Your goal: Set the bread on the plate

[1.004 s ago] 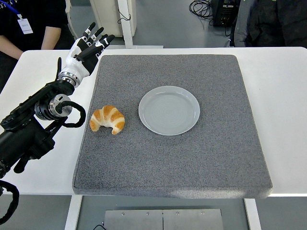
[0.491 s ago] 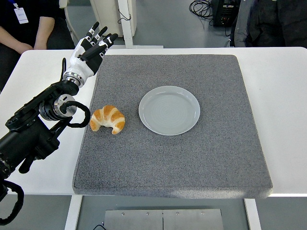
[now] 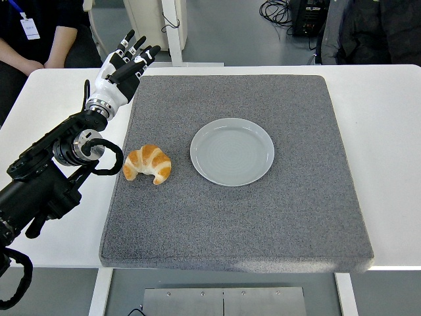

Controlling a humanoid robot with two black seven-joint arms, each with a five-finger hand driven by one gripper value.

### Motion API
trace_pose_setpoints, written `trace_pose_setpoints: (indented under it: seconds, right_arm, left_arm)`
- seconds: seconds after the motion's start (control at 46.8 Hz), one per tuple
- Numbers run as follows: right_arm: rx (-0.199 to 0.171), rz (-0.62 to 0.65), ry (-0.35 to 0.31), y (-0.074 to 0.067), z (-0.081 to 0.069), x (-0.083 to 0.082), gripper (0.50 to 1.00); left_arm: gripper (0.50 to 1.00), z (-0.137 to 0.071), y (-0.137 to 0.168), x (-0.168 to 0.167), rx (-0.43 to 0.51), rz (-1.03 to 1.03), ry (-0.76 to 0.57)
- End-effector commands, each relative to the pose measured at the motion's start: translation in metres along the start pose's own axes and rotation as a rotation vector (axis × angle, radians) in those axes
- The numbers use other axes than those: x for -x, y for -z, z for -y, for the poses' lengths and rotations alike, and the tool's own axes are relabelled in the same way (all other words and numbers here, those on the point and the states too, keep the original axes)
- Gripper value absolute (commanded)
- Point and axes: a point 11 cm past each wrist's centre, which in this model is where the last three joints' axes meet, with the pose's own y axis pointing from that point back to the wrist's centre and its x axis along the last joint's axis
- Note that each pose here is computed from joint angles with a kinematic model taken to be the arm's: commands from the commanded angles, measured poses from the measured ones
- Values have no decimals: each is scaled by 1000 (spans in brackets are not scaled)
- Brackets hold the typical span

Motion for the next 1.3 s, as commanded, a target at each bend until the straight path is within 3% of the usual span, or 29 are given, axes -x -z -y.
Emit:
trace_pose_setpoints:
  seconds: [0.0,0.363,0.556,0.684,0.919,1.154,1.282]
  right_arm:
    - [0,0,-1,0,0,0,1000]
    - [0,0,0,0,0,0,1000]
    - [0,0,0,0,0,0,1000]
    - [0,0,0,0,0,0,1000]
    - [0,0,0,0,0,0,1000]
    - [0,0,0,0,0,0,1000]
    - [1,0,0,0,0,0,1000]
  left_arm:
    - [971,0,1,0,-1,1,-5]
    - [969,1,-5,0,1,2,-1]
    - [968,7,-26,9,8,21,10]
    - [968,6,-45,24,-36,62,30]
    - [966,-10,-80,47,-88,229,133]
    - [966,-33,-107,57,-108,433,217]
    - [965,-44,-113,55,-163,581,239]
